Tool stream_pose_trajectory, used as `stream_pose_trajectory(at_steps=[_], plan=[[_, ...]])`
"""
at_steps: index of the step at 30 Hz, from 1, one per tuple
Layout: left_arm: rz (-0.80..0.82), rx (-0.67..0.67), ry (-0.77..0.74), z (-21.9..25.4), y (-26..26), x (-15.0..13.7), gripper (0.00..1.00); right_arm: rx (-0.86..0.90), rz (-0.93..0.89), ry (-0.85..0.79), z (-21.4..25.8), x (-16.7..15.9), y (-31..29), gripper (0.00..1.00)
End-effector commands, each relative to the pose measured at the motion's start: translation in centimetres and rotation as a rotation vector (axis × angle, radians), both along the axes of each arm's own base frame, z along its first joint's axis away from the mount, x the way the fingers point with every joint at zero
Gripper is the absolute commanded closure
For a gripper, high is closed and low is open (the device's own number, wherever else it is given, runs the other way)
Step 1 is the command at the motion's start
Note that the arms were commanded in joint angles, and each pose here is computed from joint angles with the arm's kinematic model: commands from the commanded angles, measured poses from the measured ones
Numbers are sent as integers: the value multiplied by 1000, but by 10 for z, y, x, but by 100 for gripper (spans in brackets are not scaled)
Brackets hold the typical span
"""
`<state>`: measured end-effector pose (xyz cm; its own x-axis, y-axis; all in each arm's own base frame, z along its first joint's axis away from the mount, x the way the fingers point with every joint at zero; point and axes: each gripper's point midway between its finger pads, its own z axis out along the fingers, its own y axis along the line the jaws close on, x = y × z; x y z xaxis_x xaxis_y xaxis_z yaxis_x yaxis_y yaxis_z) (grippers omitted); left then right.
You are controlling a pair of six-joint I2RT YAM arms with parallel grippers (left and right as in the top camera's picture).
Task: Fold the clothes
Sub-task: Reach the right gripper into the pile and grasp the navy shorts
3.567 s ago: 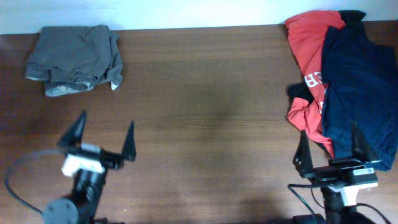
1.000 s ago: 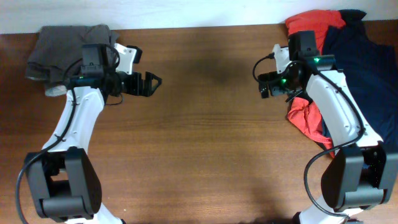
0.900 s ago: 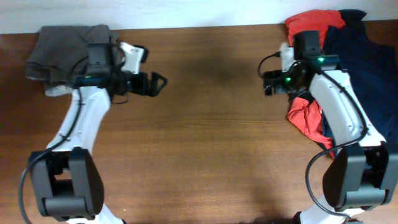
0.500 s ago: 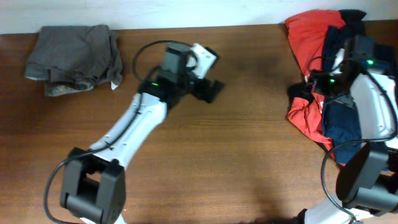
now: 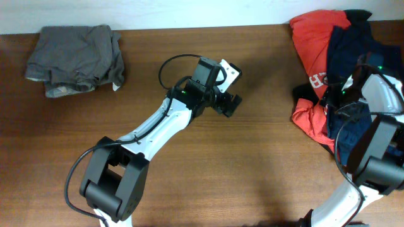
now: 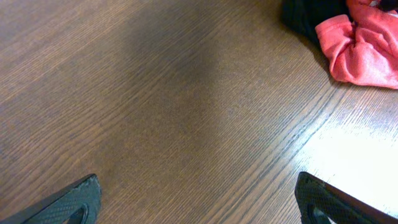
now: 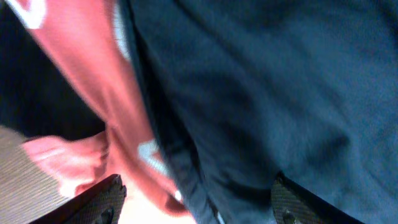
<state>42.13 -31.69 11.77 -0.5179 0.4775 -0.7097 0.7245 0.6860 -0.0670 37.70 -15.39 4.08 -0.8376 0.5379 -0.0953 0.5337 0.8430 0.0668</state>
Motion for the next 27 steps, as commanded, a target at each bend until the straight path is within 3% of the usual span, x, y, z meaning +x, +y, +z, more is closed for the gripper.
stream_pose_trajectory(at_steps=[1, 8, 27], plan=[[23, 0, 0, 4, 2, 4, 1, 1, -8, 1, -7, 6, -2, 24], [41, 16, -7, 3, 5, 6, 1, -5, -8, 13, -14, 6, -4, 43], [41, 19, -3, 2, 6, 5, 1, 56, -128, 7, -3, -16, -40, 46]])
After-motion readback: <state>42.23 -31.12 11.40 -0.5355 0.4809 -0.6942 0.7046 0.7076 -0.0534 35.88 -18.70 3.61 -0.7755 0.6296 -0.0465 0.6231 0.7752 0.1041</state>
